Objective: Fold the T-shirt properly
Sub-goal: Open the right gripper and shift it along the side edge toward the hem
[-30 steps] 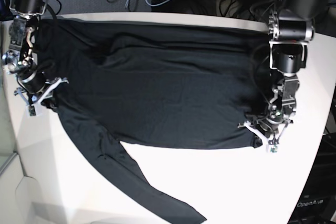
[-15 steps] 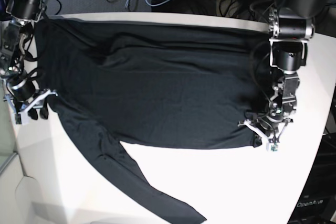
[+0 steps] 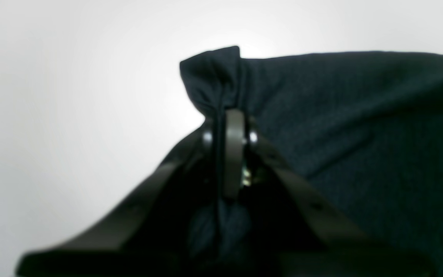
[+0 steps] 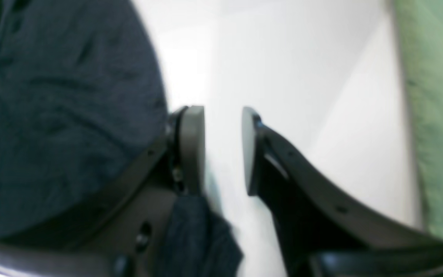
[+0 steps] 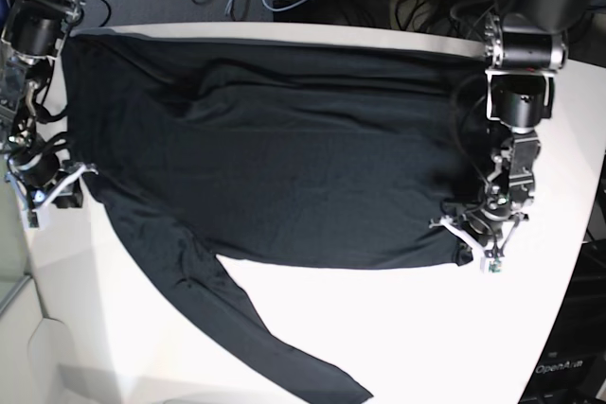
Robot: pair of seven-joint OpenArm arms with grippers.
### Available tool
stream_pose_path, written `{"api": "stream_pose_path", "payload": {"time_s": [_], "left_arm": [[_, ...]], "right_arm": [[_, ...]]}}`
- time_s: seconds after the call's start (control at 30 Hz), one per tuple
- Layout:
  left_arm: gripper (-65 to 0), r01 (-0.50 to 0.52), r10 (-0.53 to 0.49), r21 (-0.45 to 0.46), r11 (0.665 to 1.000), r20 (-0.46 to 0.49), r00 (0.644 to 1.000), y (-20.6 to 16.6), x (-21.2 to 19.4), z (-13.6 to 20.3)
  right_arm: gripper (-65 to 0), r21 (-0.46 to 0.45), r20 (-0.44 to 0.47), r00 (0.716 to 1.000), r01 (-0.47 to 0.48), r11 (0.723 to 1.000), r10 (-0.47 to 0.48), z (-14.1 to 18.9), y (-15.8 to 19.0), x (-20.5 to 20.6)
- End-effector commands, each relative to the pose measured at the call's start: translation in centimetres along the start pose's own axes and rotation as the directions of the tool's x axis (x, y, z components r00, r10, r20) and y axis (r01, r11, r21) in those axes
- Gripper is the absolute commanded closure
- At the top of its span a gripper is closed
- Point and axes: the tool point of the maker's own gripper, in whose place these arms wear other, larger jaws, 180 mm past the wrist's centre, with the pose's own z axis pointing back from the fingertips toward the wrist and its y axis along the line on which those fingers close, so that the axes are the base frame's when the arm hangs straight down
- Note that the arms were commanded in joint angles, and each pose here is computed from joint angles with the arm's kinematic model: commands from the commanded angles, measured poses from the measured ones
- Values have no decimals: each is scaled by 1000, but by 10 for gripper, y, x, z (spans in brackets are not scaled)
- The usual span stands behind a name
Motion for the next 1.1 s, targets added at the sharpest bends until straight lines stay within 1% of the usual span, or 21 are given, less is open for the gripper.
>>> {"api": "stream_pose_path", "payload": {"time_s": [0.0, 0.13, 0.23, 0.3, 0.4, 0.43, 0.53, 0.67, 0.8, 0.87, 1.07], "left_arm": [[0, 8, -7, 8, 1000, -53, 999, 4, -8, 0], [0, 6, -5, 7, 1000, -55, 998, 2, -9, 0], [0, 5, -5, 5, 1000, -55, 998, 2, -9, 0], [0, 5, -5, 5, 1000, -55, 998, 2, -9, 0], [0, 4, -4, 5, 1000, -55, 998, 1, -9, 0], [0, 4, -4, 5, 1000, -55, 998, 1, -9, 0], [0, 4, -4, 5, 1000, -55, 998, 1, -9, 0], [0, 3, -3, 4, 1000, -56, 998, 0, -9, 0], [0, 3, -2, 3, 1000, -56, 998, -1, -10, -1], [0, 3, -2, 3, 1000, -56, 998, -1, -10, -1], [0, 3, -2, 3, 1000, -56, 998, -1, -10, -1]], "right_arm": [[-144, 26, 75, 996, -48, 999, 46, 3, -3, 34], [-144, 22, 34, 999, -31, 999, 30, -5, -10, 45], [-144, 1, 15, 1000, -6, 1000, 6, -5, -26, 55], [-144, -18, 15, 998, 57, 998, -57, -4, -40, 55], [-143, -37, 18, 987, 161, 986, -160, -3, -56, 52], [-143, -39, 20, 983, 181, 983, -181, -3, -59, 52], [-143, -43, 10, 980, 201, 979, -201, -2, -61, 47], [-143, -35, -64, 976, 204, 978, -206, -4, -55, 34], [-146, -22, -115, 970, 211, 977, -212, -7, -45, 25], [-178, -10, -134, 967, 217, 976, -217, -10, -38, 20], [-345, 6, -188, 957, 227, 974, -222, -12, -27, 9]]}}
